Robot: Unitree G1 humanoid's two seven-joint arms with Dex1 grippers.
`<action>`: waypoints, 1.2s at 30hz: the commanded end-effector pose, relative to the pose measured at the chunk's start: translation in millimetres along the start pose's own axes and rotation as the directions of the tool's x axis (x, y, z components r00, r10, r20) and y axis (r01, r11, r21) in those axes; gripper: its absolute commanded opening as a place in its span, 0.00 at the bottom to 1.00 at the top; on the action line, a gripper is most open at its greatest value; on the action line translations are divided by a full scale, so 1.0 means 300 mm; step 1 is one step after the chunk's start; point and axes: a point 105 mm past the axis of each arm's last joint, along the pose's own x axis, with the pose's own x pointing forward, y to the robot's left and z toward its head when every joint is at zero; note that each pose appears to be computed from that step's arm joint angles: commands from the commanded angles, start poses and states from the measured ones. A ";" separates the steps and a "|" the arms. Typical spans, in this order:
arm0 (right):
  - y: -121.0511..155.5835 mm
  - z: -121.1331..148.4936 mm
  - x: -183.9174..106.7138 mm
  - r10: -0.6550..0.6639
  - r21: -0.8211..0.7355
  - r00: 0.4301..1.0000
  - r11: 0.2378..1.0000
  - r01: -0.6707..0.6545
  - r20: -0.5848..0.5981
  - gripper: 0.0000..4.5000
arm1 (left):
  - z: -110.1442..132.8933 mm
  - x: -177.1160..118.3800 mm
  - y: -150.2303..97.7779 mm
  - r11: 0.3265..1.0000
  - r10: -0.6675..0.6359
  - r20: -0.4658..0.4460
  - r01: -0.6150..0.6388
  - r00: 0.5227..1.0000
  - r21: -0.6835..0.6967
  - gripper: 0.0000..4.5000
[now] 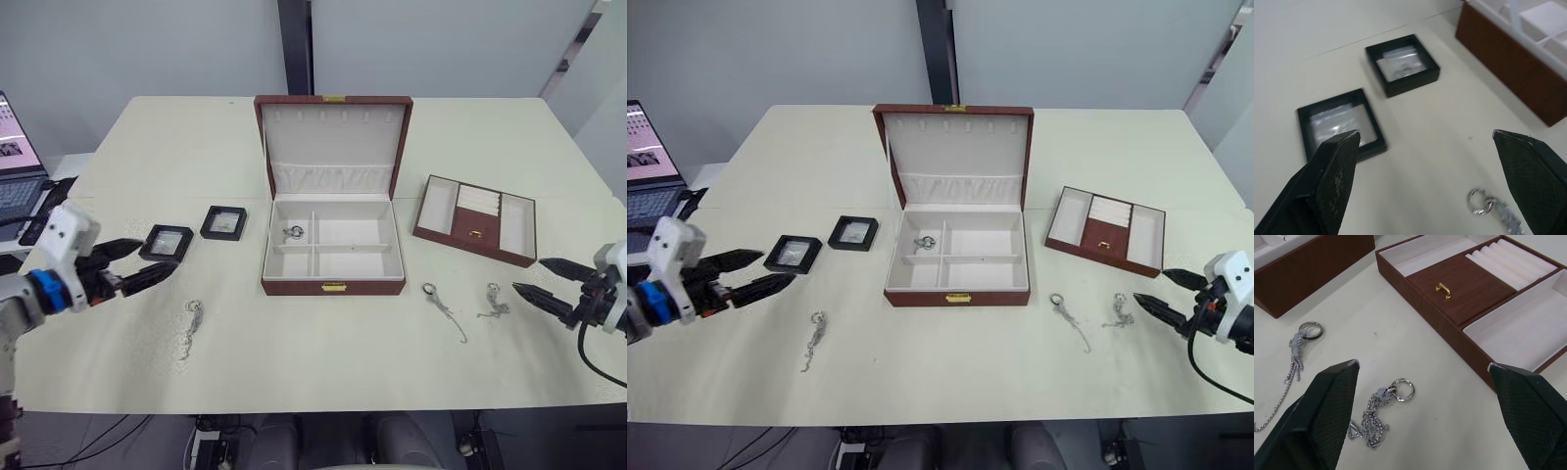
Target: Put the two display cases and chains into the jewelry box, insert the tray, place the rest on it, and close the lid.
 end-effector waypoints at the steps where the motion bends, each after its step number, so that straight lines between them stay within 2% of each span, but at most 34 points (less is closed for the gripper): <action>1: -0.036 0.030 -0.026 -0.027 -0.041 1.000 0.999 0.027 0.008 1.00 | 0.010 -0.083 0.045 0.992 0.112 0.008 -0.112 0.994 0.052 0.99; 10: -0.062 -0.002 -0.026 -0.040 -0.029 0.999 0.999 0.040 -0.008 1.00 | -0.060 -0.147 0.093 0.977 0.210 -0.047 -0.207 0.977 0.050 0.99; 28: -0.067 -0.030 -0.040 -0.047 -0.033 0.998 0.998 0.045 -0.040 1.00 | -0.036 -0.125 0.095 0.978 0.196 -0.041 -0.192 0.980 0.077 0.99; 32: -0.053 -0.006 -0.020 -0.013 -0.042 1.000 0.999 0.012 -0.023 1.00 | -0.029 -0.093 0.075 0.982 0.132 -0.073 -0.120 0.989 0.148 0.99; 36: 0.025 0.092 0.031 0.102 -0.086 0.994 0.992 -0.098 0.044 1.00 | -0.025 -0.050 0.061 0.967 0.033 -0.164 0.010 0.986 0.253 0.99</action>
